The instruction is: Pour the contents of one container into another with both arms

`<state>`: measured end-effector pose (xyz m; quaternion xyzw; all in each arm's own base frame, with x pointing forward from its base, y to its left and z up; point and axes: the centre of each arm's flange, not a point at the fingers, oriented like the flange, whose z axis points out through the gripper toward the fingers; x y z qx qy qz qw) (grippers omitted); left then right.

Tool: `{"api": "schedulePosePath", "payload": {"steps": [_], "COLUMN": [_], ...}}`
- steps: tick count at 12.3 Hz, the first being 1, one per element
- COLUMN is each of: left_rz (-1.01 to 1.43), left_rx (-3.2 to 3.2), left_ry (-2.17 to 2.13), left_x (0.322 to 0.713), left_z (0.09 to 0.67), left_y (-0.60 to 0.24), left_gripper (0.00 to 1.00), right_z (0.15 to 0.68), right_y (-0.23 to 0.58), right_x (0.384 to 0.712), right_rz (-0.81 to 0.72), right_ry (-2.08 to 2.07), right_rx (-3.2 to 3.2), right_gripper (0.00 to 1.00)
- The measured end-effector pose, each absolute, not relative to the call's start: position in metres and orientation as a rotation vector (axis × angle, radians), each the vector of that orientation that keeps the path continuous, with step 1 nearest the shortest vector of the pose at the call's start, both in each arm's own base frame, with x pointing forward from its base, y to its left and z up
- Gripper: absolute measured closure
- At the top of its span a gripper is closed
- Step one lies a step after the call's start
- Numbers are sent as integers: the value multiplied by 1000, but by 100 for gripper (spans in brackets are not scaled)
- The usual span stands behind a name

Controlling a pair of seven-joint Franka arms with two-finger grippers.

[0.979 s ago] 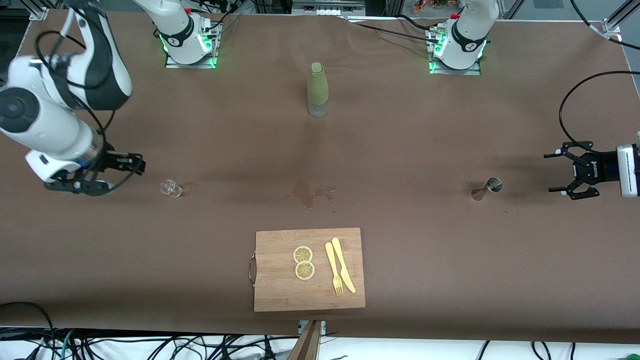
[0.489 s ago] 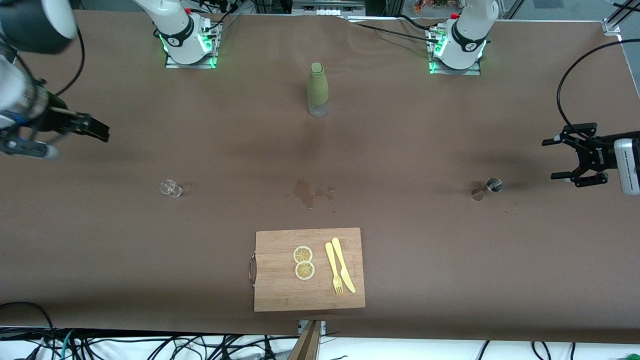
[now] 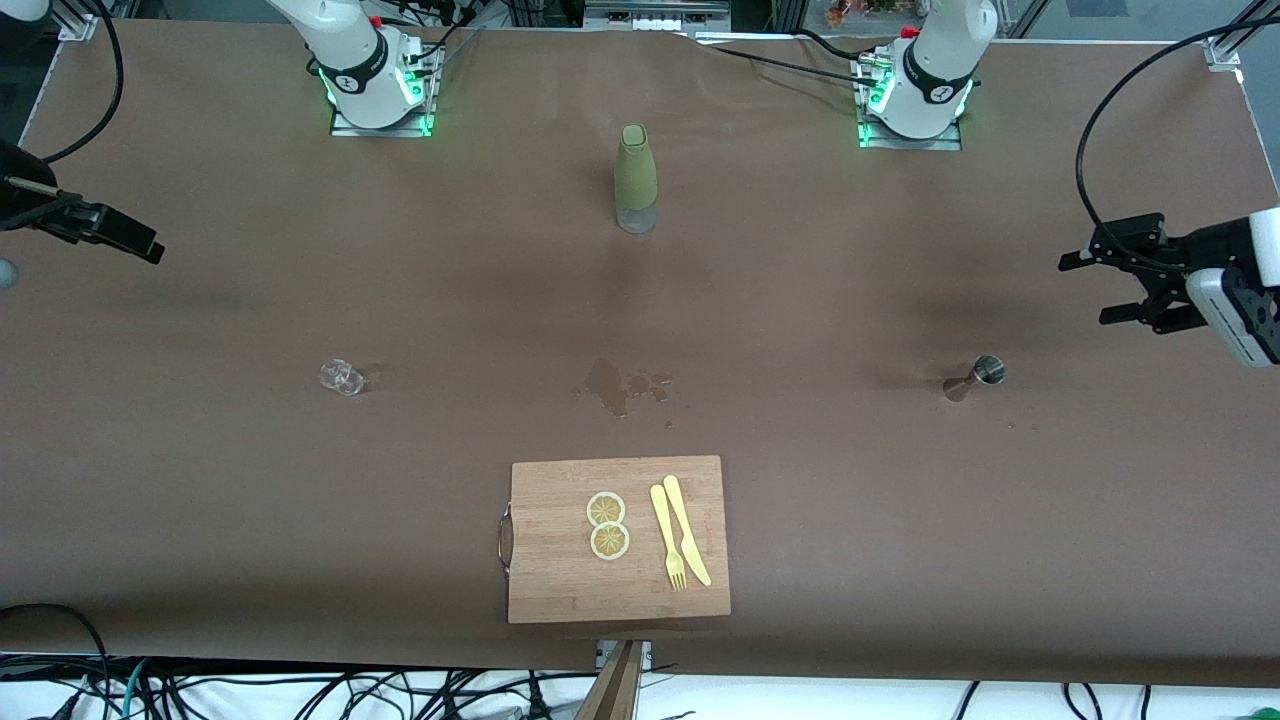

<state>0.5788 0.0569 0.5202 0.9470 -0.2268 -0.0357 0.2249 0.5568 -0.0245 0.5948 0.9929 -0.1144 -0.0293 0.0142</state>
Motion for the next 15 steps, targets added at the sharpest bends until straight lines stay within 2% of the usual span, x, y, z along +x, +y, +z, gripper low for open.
{"api": "schedulePosePath", "payload": {"steps": [4,13,15], "left_rz": [-183,-221,-210], "left_rx": [2856,3136,3152], "left_ry": [-453,-242,-204], "left_x": [563,543,544], "left_z": [562,624,628], "left_y": [-5,-56,-45], "left_gripper": [0,0,0], "right_z": [602,601,601], "right_y": [-17,-13,-12], "right_x": [555,562,563], "right_rz": [-56,-7,-5], "right_ry": [-337,-222,-217], "right_rx": [3097,3110,3111], "right_gripper": [0,0,0]}}
